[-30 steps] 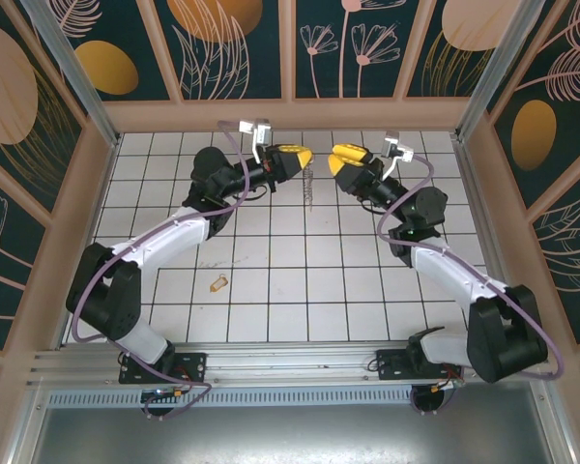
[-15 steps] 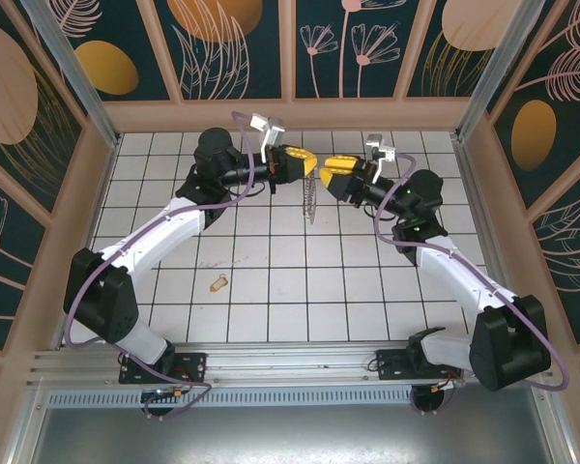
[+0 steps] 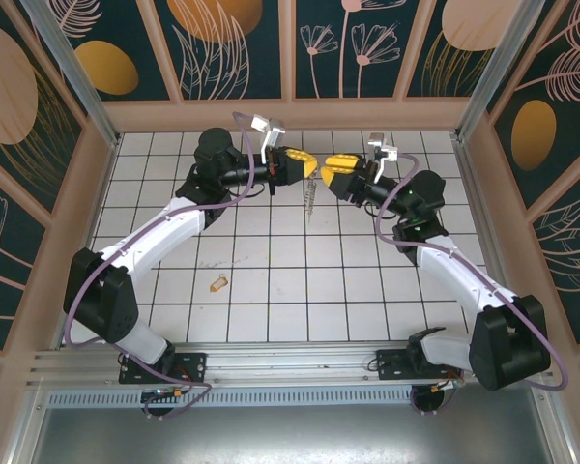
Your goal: Put the keys on the keyring
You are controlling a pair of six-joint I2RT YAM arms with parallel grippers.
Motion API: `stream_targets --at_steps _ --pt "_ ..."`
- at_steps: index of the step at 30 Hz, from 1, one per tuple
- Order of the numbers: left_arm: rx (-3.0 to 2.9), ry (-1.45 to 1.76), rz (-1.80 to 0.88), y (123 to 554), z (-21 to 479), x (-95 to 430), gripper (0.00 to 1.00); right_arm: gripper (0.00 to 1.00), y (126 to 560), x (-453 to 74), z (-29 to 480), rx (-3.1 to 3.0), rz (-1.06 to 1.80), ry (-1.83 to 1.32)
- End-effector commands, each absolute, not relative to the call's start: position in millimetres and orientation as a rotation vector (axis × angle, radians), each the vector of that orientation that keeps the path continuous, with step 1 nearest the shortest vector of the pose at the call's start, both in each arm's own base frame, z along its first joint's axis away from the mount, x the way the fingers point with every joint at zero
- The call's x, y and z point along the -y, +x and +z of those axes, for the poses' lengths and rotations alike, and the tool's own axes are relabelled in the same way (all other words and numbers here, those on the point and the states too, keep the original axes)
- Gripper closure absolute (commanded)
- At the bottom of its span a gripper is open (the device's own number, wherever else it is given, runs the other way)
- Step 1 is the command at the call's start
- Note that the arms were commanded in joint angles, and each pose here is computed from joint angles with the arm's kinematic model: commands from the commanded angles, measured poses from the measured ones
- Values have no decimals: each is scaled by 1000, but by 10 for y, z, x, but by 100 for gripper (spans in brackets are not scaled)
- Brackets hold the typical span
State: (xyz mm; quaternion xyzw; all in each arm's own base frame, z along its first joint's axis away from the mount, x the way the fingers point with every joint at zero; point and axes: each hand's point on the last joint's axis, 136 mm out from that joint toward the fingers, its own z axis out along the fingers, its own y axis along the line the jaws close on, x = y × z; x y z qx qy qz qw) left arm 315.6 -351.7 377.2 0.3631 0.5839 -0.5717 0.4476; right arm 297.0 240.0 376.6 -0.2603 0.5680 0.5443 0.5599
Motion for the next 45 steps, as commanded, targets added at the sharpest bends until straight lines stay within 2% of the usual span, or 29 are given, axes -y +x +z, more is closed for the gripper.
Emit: stream_targets --at_steps 1,21,27,37,45 --pt "-1328 932 -1427 3020 4077 3485 100 60 2943 -2406 3876 -1279 1297 -646" --pt "-1319 923 -1462 3029 4078 3504 100 65 2934 -2484 3927 -1246 1338 -665" --pt "-1284 775 -1446 3108 4167 3398 100 65 2971 -2330 3897 -1269 1271 -587" --pt "-976 586 -1621 2906 4505 3105 100 65 2993 -2000 3893 -1219 1285 -323" --pt "-751 599 -1654 2702 4588 2943 100 67 3003 -2058 3932 -1160 1344 -314"
